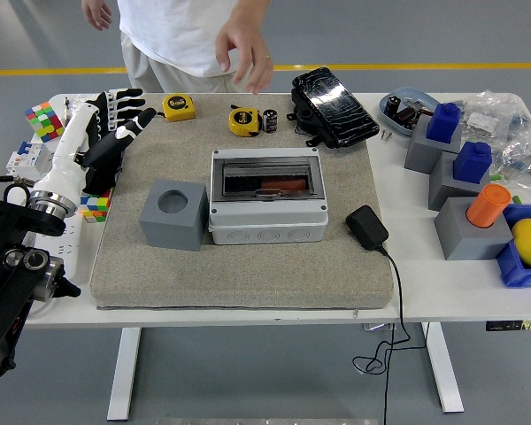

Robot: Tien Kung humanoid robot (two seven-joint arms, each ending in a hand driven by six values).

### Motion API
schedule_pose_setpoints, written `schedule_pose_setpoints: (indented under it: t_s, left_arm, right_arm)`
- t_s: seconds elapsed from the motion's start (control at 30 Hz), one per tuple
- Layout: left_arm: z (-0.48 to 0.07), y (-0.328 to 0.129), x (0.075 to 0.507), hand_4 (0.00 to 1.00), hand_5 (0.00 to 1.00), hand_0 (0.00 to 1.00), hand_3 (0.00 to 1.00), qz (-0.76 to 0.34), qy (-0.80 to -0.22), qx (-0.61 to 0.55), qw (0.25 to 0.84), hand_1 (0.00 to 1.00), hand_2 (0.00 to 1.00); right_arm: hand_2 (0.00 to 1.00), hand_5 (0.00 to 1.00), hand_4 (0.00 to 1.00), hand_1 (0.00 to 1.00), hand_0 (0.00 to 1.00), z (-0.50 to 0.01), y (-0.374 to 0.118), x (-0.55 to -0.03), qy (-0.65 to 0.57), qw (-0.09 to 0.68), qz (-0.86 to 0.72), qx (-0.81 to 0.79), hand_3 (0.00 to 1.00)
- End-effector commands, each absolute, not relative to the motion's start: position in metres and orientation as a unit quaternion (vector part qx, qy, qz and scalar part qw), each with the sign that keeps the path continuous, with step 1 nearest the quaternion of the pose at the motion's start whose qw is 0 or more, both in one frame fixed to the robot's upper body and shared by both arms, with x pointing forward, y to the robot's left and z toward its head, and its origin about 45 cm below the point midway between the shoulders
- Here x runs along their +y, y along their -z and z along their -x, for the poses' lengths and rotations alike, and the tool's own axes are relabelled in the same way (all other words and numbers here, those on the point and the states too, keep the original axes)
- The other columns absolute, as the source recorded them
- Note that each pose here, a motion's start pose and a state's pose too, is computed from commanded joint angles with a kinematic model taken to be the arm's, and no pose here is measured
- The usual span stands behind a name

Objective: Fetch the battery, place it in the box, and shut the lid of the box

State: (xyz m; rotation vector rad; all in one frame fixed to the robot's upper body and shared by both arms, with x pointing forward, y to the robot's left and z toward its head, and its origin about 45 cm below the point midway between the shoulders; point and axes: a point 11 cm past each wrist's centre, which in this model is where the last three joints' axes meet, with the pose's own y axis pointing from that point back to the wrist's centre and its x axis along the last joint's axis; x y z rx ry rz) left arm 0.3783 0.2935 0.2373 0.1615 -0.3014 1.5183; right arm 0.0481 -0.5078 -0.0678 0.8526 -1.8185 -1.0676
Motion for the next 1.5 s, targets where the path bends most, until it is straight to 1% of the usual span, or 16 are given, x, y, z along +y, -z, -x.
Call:
schedule_pose_setpoints:
  t_s: [0.17, 0.2, 0.57, 0.6, 1.17, 1.5]
  left_arm:
    - [-0.376, -0.231, 0.299, 0.998, 0.602, 0.616, 0.707, -0.066, -0.698, -0.118, 0.703, 0.695, 0.694]
    - [-0.376, -0.230, 0.299, 0.998, 0.588, 0.601, 0.698, -0.065, -0.699, -0.115, 0.702, 0.684, 0.681]
    - [-0.375, -0.229, 0.298, 0.998, 0.571, 0.582, 0.695, -0.067, -0.699, -0.109, 0.704, 0.671, 0.673]
    - [-0.375, -0.229, 0.298, 0.998, 0.552, 0.576, 0.693, -0.068, -0.698, -0.109, 0.704, 0.655, 0.657]
    - [-0.377, -0.237, 0.297, 0.998, 0.562, 0.562, 0.690, -0.058, -0.697, -0.114, 0.706, 0.650, 0.651]
    - [-0.377, -0.238, 0.297, 0.998, 0.551, 0.556, 0.688, -0.056, -0.696, -0.114, 0.707, 0.648, 0.647]
  right_arm:
    - [0.592, 0.480, 0.941, 0.604, 0.567, -0.047, 0.068, -0.507, 0.427, 0.421, -0.340, -0.724, 0.550]
    - [0.593, 0.479, 0.940, 0.604, 0.567, -0.047, 0.068, -0.507, 0.427, 0.421, -0.340, -0.724, 0.550]
    - [0.592, 0.479, 0.938, 0.604, 0.567, -0.052, 0.067, -0.508, 0.428, 0.421, -0.340, -0.724, 0.549]
    - [0.596, 0.479, 0.939, 0.604, 0.567, -0.052, 0.067, -0.508, 0.428, 0.421, -0.340, -0.724, 0.550]
    - [0.597, 0.485, 0.936, 0.604, 0.569, -0.061, 0.064, -0.510, 0.424, 0.422, -0.344, -0.724, 0.550]
    - [0.599, 0.489, 0.934, 0.604, 0.569, -0.063, 0.063, -0.512, 0.423, 0.423, -0.345, -0.724, 0.550]
